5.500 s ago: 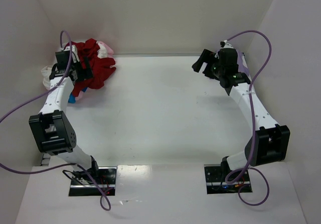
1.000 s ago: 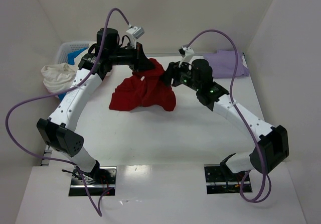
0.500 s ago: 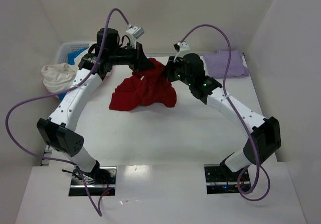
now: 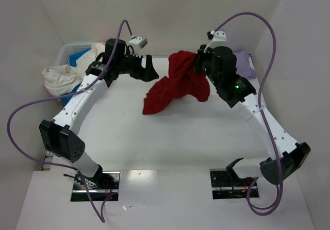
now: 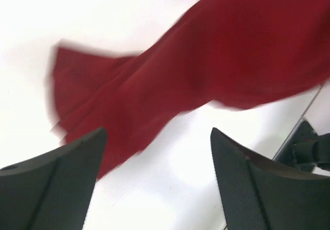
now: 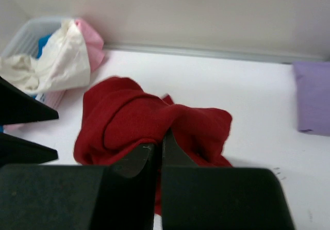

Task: Fold and stack the t-shirts
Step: Move the tshirt to the center of the board, then flatten out the tshirt

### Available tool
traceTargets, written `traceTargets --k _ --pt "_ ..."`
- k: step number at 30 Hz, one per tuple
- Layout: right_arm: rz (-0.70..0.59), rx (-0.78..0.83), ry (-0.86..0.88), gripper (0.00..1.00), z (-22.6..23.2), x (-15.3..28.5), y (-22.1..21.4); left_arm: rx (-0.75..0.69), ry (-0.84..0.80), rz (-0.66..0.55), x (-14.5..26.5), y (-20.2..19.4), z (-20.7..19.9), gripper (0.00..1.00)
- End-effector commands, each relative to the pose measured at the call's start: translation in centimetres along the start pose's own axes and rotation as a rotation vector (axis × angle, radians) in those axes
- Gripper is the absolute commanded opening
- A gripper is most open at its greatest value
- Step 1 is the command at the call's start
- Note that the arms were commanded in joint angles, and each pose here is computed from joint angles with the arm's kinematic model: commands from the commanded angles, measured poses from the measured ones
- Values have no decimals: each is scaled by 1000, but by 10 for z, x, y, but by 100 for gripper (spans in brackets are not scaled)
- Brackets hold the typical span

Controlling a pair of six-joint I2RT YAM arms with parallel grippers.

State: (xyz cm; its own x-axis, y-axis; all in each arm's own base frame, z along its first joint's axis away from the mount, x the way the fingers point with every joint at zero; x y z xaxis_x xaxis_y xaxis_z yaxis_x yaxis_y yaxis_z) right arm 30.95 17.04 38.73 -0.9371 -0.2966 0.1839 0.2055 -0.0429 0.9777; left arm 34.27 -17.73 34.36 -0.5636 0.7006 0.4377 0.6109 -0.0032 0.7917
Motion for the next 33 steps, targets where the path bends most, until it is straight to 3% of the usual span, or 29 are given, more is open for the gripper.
traceTargets --k 1,5,9,12,16,27,33 --pt "-82 -23 -30 0 -7 33 36 -65 8 -41 -1 -8 7 100" --pt "-28 -36 -27 0 -9 34 11 -104 -27 61 -28 -51 22 100" --pt "17 -54 -25 0 -9 31 -3 -193 67 235 -74 -102 28 100" --pt "32 -48 -68 0 -12 27 -10 -263 71 343 -109 -144 14 100" --pt "32 -68 -108 0 -28 29 -16 -276 54 345 -143 -167 6 100" --pt "52 -128 -121 3 -47 54 -35 -232 38 293 -197 -155 10 100" --pt "53 -173 -121 5 -49 64 -44 -215 -35 269 -212 -156 5 93"
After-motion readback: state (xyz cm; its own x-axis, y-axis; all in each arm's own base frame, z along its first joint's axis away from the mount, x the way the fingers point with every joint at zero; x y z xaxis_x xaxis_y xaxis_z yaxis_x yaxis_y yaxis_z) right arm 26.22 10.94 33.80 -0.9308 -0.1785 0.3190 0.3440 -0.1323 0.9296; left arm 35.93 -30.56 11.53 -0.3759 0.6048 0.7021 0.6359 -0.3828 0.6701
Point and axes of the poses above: each gripper's point midway between its finger pads, its own x axis back along the fingers, its own z axis along the line the jaws close on, y = z × x, the point moved 8 cm from there along x, back along the fingers, and after that the axes turned 6 degrees about x, right-handed, at the moved point
